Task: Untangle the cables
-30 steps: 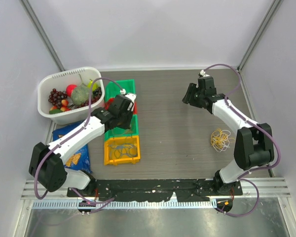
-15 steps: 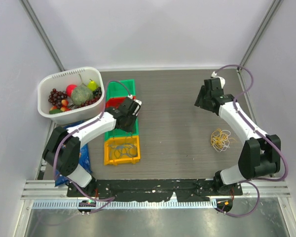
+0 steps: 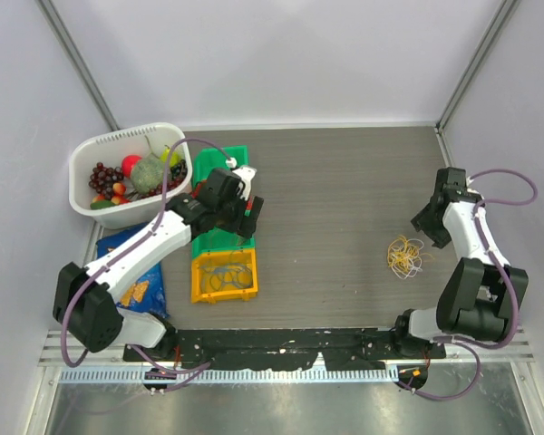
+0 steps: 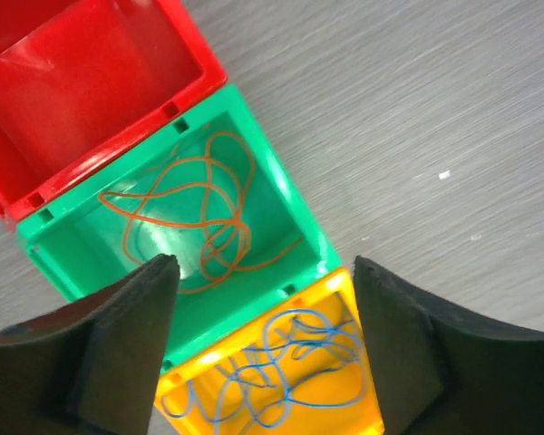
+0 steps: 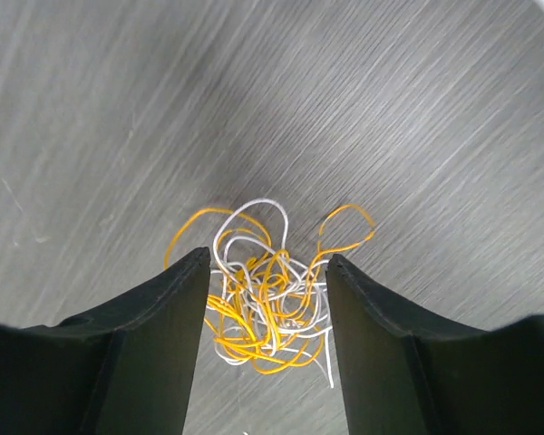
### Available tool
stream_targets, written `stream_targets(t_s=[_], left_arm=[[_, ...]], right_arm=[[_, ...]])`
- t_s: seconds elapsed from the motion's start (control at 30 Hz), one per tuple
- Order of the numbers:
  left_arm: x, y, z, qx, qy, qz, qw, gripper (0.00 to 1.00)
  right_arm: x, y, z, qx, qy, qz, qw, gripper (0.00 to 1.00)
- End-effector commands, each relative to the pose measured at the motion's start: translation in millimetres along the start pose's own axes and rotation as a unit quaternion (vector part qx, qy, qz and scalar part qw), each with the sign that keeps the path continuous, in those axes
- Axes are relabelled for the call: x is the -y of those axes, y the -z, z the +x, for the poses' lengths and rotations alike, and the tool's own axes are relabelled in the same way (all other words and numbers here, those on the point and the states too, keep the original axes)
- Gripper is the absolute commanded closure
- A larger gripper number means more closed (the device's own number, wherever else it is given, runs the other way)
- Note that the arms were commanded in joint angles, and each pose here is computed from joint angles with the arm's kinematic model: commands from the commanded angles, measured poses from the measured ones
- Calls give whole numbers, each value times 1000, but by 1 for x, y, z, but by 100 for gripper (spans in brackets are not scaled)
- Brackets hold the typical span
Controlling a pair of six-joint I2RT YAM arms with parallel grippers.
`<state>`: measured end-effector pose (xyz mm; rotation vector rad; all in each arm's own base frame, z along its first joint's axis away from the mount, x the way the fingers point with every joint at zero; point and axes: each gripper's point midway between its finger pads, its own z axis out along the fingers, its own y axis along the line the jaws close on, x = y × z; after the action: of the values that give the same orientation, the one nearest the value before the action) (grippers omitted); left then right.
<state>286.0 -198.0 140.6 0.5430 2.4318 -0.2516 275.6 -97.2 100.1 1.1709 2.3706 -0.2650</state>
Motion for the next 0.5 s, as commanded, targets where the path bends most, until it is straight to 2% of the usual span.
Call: stream_targets(t_s=[0.0, 0.03, 0.07, 0.1, 0.13, 0.17, 0.2, 0.23, 0.27, 0.33, 0.4, 0.47], left_arm=[[21, 37, -43, 72, 5, 61, 996, 8], [24, 41, -48, 82, 7, 71, 994, 7], [26, 45, -53, 93, 8, 76, 993, 7], [29, 48, -59, 104, 9, 82, 991, 7], [31, 51, -64, 115, 8, 89, 989, 7], [33, 52, -67, 120, 7, 95, 988, 7], [36, 54, -73, 127, 4, 102, 987, 9], [39, 55, -76, 131, 2, 108, 986, 11], [40, 54, -81, 134, 3, 112, 985, 13], [44, 52, -87, 137, 7, 118, 983, 17], [47, 45, -87, 130, 8, 126, 983, 19], [53, 40, -85, 121, 8, 142, 982, 23]], right_arm=[[-19, -18, 49, -116, 37, -47, 991, 44], [-28, -20, 60, -139, 47, -69, 987, 45], [-54, -19, 86, -183, 75, -131, 971, 49], [-71, -18, 92, -189, 90, -168, 963, 51], [-92, -10, 117, -218, 125, -203, 947, 51], [-110, -6, 121, -214, 139, -233, 939, 51], [-133, 10, 146, -233, 171, -271, 918, 51], [-155, 16, 149, -225, 174, -305, 909, 51], [-178, 34, 168, -245, 195, -342, 886, 51], [-220, 57, 181, -248, 210, -396, 859, 51], [-247, 74, 185, -240, 223, -421, 845, 51], [-261, 82, 179, -233, 212, -437, 843, 50]])
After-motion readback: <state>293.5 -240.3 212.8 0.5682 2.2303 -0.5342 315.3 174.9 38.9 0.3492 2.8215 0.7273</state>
